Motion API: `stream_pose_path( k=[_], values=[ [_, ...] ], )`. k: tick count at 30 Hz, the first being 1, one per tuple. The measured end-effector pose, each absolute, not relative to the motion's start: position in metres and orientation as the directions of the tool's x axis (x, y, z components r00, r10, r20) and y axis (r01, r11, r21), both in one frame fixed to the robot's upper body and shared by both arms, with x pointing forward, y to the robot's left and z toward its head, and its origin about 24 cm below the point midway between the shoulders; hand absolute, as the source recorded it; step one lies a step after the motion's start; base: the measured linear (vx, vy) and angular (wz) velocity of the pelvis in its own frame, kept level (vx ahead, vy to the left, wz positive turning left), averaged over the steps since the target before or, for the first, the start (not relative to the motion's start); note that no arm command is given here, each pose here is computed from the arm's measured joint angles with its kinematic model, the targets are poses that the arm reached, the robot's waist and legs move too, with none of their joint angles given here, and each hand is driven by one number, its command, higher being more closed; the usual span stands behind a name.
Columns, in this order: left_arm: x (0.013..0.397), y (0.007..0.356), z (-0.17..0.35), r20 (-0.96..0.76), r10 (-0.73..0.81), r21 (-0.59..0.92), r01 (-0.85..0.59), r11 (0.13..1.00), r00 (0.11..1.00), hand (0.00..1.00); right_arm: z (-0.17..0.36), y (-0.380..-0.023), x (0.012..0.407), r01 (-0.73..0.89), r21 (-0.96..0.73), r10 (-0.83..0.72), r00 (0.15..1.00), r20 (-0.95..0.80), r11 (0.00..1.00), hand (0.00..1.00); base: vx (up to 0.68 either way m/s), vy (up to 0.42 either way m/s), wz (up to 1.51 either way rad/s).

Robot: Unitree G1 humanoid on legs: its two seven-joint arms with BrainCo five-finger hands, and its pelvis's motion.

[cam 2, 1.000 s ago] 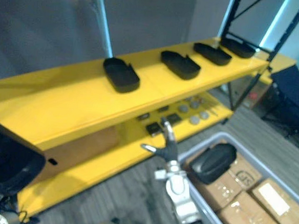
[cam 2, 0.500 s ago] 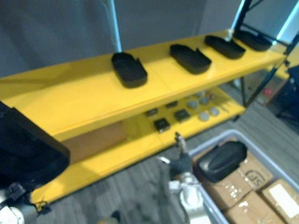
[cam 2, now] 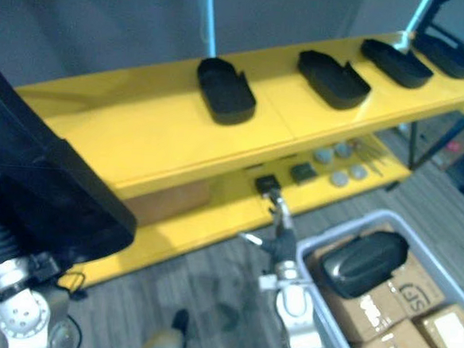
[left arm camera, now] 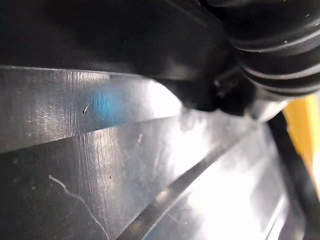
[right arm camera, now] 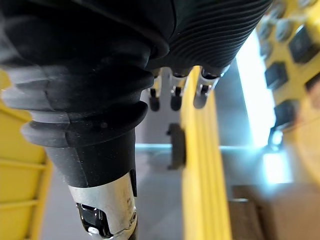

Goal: Walk over and take plastic housings, then place them on the shelf

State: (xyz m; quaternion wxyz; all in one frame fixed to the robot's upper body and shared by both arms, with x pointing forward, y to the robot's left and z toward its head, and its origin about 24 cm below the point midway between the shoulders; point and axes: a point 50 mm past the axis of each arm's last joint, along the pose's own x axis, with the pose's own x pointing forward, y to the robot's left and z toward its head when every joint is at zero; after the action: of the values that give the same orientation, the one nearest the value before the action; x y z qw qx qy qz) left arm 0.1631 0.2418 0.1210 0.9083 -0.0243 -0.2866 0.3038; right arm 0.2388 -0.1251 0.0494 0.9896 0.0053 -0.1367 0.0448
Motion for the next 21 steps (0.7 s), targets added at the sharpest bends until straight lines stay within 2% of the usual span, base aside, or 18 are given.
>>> stream_pose_path(
  k=[5,11,15,17,21],
  values=[
    [0.153,0.239,0.107,0.44,0.59,-0.204,-0.564,0.8,0.677,1.0,0.057,-0.128,0.237,-0.12,0.063,0.095,0.949,0.302,0.991,0.0,-0.07,-0.072,-0.03],
    [0.152,0.241,0.114,0.48,0.566,-0.19,-0.551,0.813,0.67,1.0,0.064,-0.11,0.236,-0.173,0.098,0.13,0.932,0.339,0.98,0.0,-0.05,0.059,0.09],
    [0.152,0.241,0.128,0.548,0.529,-0.173,-0.531,0.83,0.648,1.0,0.066,-0.12,0.237,-0.071,0.095,0.034,0.937,0.348,0.993,0.0,0.09,0.184,0.24],
    [0.156,0.242,0.137,0.595,0.474,-0.114,-0.516,0.849,0.649,1.0,0.069,-0.129,0.239,-0.017,0.06,-0.006,0.928,0.373,0.998,0.0,0.17,0.264,0.18],
    [0.167,0.244,0.149,0.635,0.441,-0.092,-0.505,0.858,0.634,1.0,0.082,-0.137,0.244,0.007,0.054,-0.03,0.901,0.433,0.998,0.0,0.28,0.14,0.35]
  ],
)
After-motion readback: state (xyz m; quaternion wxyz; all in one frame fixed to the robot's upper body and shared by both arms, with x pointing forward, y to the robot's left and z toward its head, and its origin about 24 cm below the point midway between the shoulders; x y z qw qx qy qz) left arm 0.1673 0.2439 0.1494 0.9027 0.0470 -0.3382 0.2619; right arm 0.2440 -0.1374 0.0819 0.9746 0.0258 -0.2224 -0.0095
